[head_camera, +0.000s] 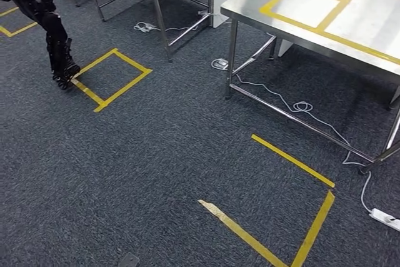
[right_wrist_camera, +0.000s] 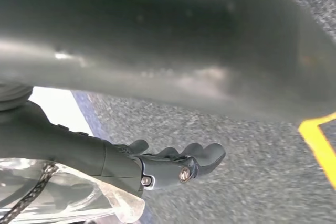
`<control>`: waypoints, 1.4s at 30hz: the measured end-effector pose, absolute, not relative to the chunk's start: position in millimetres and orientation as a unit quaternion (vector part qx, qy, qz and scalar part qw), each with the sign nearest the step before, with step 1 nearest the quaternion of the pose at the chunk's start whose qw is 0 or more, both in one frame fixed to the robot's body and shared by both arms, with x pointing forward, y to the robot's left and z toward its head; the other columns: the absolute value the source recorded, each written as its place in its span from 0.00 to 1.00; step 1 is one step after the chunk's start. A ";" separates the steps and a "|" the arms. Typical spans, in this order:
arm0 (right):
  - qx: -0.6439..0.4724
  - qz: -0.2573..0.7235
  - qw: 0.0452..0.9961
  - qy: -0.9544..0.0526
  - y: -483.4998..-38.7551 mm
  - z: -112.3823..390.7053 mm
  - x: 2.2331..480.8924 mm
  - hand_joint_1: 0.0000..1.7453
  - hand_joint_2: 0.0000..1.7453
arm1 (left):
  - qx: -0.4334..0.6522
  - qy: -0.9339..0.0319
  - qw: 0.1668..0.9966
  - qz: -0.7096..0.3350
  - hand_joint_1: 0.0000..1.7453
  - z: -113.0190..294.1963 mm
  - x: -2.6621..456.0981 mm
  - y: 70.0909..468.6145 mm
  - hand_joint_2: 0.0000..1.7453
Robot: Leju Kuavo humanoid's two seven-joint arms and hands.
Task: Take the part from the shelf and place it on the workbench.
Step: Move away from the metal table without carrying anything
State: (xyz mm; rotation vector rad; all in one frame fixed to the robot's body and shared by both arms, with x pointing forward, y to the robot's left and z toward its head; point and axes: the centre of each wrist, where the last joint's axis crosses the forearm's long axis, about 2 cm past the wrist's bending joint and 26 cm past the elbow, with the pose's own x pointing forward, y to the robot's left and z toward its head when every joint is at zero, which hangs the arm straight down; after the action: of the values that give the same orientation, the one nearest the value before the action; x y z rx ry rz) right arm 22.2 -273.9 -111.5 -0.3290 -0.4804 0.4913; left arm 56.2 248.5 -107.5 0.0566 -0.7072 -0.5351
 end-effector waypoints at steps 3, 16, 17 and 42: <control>-0.161 0.240 0.928 -0.235 -273.9 -111.4 22.9 0.00 0.00 | 0.029 -0.345 0.902 -0.259 0.00 -107.2 58.4 248.1 1.00; -0.167 0.246 0.928 -0.226 -279.6 -111.8 19.7 0.00 0.00 | 0.030 -0.350 0.899 -0.261 0.00 -106.5 58.8 242.0 1.00; -0.168 0.247 0.927 -0.225 -280.0 -111.8 19.6 0.00 0.00 | 0.028 -0.349 0.899 -0.261 0.00 -106.3 59.5 241.2 1.00; -0.170 0.251 0.926 -0.225 -280.9 -111.5 23.9 0.00 0.00 | 0.017 -0.346 0.903 -0.256 0.00 -106.3 58.3 238.3 1.00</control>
State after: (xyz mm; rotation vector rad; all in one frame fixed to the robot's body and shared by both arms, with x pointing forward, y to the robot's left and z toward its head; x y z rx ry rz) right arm 23.9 -280.9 -111.5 -0.3488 -0.4607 0.5151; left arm 58.3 238.3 -106.3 0.0353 -0.7150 -0.5295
